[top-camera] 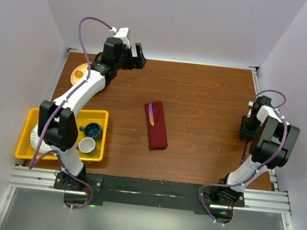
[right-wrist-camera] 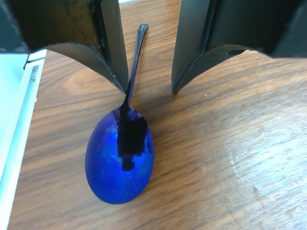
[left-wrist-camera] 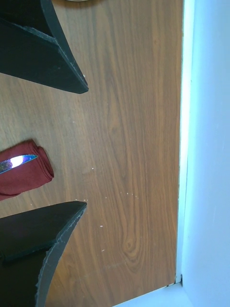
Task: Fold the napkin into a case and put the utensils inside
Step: Pick up the spoon from the center of the board.
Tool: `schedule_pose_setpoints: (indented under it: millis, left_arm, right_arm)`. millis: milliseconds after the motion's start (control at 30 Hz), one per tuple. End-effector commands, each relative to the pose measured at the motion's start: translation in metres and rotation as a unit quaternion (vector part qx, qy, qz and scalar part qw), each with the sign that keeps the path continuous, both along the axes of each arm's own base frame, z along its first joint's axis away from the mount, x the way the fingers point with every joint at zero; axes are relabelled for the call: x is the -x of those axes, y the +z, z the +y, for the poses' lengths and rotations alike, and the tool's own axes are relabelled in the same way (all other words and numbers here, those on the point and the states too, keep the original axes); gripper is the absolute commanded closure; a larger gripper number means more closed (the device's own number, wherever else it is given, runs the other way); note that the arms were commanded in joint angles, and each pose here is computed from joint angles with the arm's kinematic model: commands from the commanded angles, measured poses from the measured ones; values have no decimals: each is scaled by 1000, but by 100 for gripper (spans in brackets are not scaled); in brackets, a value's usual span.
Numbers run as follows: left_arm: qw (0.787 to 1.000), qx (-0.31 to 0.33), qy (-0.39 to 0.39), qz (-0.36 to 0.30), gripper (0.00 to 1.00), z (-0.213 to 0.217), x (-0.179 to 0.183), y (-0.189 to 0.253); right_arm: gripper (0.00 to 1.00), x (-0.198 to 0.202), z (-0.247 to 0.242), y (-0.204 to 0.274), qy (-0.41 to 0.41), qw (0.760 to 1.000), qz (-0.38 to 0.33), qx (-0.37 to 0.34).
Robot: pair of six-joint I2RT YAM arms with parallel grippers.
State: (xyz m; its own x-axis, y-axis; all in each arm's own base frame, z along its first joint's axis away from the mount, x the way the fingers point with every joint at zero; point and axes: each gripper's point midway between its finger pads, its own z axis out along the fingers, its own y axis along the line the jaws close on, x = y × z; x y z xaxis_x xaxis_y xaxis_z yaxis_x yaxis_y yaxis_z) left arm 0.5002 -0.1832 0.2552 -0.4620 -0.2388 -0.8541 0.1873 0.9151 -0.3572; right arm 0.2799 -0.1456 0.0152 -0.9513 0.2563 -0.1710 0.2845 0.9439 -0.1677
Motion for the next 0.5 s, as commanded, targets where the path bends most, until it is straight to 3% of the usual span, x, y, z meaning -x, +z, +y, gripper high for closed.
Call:
schedule_pose_setpoints:
  millis: [0, 167, 200, 300, 400, 467]
  left_arm:
    - [998, 0, -36, -56, 0, -5, 0, 31]
    - [997, -14, -39, -60, 0, -3, 0, 28]
    - [997, -19, -39, -57, 0, -1, 1, 23]
    - [999, -29, -32, -21, 0, 10, 0, 1]
    - [997, -16, -77, 11, 0, 11, 8, -19]
    - [991, 5, -133, -25, 0, 3, 20, -9]
  right_arm:
    - [62, -18, 2, -23, 9, 999, -20, -32]
    - [87, -37, 27, -23, 30, 992, -45, -113]
    - [100, -36, 34, -21, 35, 990, -42, -128]
    - [100, -58, 65, -1, 81, 982, -78, -153]
    - [100, -83, 113, 32, 147, 960, -131, -199]
    - [100, -97, 143, 59, 194, 936, -165, -241]
